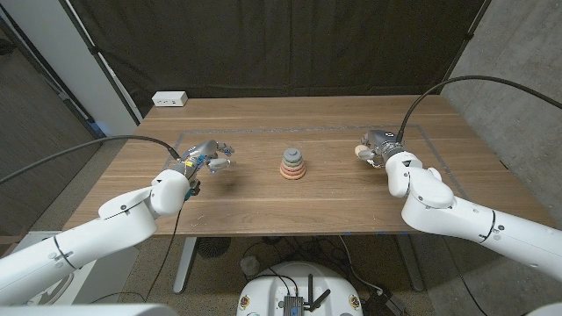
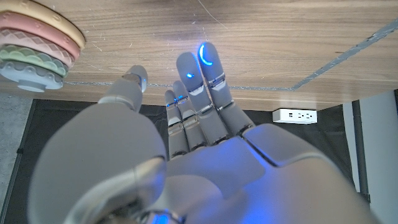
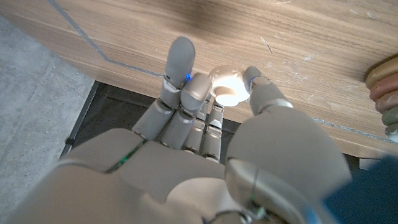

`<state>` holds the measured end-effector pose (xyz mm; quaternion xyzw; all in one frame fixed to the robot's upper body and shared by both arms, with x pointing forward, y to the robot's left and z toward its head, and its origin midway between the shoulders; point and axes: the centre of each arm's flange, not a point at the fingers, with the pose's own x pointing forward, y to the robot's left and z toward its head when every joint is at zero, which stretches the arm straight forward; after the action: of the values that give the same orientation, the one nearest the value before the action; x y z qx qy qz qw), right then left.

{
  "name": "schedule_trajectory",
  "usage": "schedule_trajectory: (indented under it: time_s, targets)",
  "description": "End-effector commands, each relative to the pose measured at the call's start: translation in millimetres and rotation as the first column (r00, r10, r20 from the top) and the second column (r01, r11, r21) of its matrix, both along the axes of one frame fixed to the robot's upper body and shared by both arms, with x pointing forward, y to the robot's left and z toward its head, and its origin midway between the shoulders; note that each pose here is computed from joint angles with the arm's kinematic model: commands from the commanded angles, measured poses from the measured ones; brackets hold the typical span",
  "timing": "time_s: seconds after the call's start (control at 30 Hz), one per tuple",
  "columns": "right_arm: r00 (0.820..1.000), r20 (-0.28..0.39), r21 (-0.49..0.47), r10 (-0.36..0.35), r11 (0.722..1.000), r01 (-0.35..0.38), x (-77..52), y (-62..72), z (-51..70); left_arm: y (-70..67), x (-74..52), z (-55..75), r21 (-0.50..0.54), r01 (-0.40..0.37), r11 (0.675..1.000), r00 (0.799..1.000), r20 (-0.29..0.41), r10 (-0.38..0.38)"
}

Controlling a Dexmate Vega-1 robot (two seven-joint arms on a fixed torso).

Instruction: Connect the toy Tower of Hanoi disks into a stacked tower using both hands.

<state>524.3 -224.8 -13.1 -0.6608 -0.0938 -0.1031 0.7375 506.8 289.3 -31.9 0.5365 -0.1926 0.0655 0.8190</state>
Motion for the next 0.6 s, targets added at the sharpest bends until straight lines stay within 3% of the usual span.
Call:
schedule_trajectory:
  time_s: [0.03, 0.6]
  targets:
    - [0.998, 0.009, -0.020, 0.064, 0.998, -0.063, -10.6, 8.5, 8.0, -1.5, -2.7, -1.7, -0.003, 0.002, 1.000, 1.000, 0.003, -0.002]
    - [0.983, 0.055, -0.086, 0.175, 0.982, -0.170, -20.8, 25.6, 18.3, -10.2, -11.0, -1.7, -0.002, -0.025, 1.000, 0.999, 0.036, 0.025]
